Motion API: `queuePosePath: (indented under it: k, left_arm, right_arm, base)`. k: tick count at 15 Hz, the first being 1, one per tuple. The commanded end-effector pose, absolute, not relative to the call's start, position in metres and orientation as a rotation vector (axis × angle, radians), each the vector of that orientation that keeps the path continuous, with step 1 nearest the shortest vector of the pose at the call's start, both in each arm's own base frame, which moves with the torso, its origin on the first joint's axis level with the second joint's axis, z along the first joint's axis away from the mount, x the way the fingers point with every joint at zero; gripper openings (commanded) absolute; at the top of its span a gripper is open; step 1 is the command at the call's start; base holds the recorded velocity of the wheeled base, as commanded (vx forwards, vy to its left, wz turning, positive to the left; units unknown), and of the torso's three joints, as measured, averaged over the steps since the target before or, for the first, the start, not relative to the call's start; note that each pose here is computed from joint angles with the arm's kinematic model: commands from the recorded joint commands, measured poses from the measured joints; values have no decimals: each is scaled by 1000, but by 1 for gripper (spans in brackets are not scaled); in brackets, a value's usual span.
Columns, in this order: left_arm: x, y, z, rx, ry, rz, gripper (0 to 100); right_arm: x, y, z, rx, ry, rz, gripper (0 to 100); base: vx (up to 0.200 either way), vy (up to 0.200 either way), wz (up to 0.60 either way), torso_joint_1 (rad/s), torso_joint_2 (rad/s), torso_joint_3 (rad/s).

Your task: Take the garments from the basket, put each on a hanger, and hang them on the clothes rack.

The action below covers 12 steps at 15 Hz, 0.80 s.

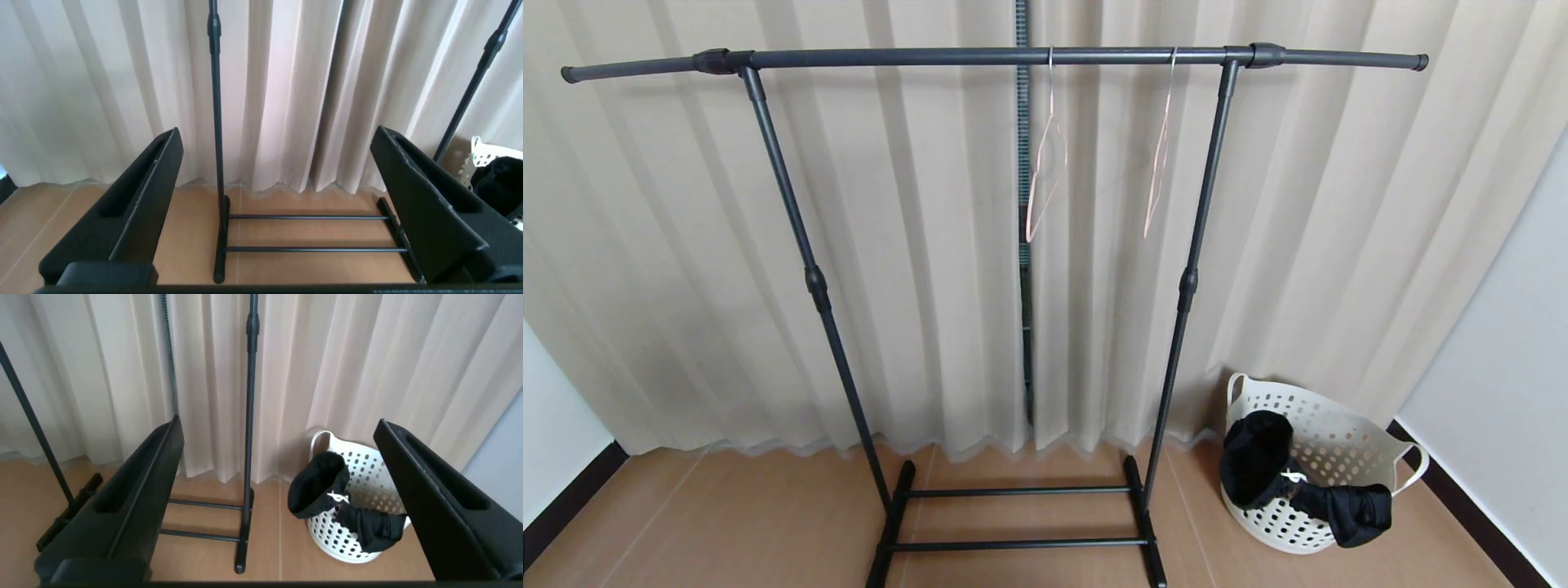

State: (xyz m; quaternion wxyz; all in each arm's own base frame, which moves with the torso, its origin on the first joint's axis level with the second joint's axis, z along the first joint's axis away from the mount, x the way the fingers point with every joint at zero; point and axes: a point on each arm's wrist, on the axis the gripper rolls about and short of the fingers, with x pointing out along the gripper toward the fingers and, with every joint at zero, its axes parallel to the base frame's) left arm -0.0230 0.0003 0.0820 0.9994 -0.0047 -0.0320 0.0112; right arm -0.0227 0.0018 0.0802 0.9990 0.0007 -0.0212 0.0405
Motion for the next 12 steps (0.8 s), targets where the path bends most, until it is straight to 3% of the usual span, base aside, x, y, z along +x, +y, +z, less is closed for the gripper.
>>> queuePosePath:
  k: [1, 12]
  left_arm:
    - [-23, 0, 82, -10, -65, 24, 100]
    - [-23, 0, 82, -10, -65, 23, 100]
  right_arm:
    - [-23, 2, 80, 3, -41, 81, 100]
    - [-23, 2, 80, 8, -41, 81, 100]
  base:
    - [0, 0, 0, 0, 0, 0]
    - [0, 0, 0, 0, 0, 0]
